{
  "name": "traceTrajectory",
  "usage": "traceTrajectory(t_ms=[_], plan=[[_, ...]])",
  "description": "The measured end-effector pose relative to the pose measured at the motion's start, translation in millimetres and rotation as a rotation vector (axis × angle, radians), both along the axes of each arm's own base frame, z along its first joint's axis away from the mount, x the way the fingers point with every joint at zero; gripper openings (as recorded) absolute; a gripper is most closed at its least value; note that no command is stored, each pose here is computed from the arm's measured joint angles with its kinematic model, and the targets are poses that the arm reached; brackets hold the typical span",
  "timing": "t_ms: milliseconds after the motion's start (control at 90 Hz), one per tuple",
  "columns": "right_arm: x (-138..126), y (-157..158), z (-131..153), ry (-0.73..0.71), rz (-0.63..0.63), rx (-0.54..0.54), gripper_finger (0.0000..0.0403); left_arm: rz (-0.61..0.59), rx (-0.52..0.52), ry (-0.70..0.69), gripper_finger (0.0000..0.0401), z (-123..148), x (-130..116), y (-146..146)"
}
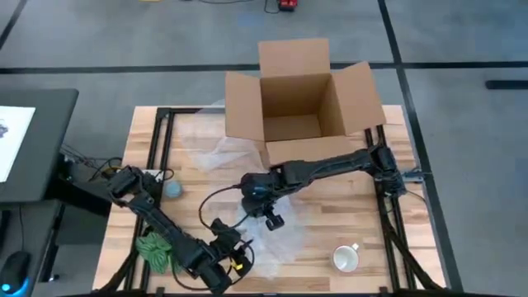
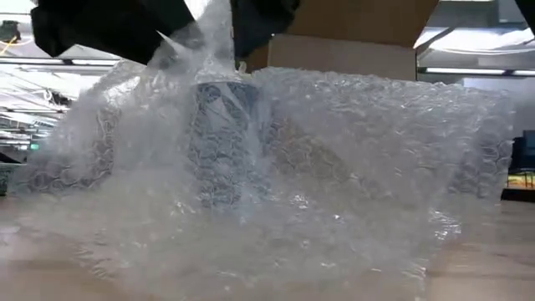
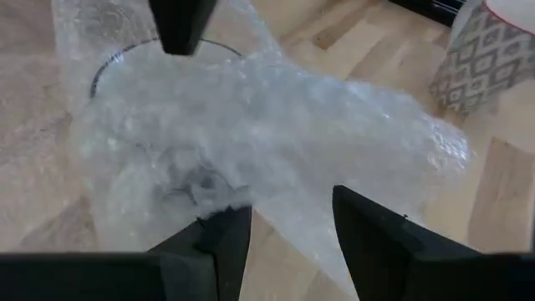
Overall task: Wrap mug
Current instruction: Wrap the white blue mug with bubble wrap
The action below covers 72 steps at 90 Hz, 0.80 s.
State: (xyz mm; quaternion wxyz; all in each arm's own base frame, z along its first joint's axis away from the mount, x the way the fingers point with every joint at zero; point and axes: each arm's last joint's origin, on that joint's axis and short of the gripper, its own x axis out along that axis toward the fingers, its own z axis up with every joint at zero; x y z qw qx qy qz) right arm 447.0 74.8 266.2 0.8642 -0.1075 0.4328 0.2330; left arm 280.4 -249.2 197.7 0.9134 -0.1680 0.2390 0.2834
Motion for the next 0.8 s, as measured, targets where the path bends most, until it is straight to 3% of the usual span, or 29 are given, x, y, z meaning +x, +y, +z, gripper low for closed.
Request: traceTrajectory(t_ms=[189, 356, 611, 800], plan=[[9, -1, -22, 0.039, -0.01, 0.001, 0.0, -0.005, -0.027, -0.016, 0.0148, 5, -4, -6], [22, -5, -56, 0.1, -0.035, 0.009, 0.0, -0.066, -0.008, -0.04, 0.0148, 40, 2, -13], [31, -17, -86, 0.172, -0.095, 0.028, 0.0, -0.22, 0.317, -0.063, 0.0148, 114, 12, -20], [36, -24, -86, 0.138, -0.131, 0.048, 0.0, -0.258, 0.443, -0.035, 0.0148, 127, 13, -20]])
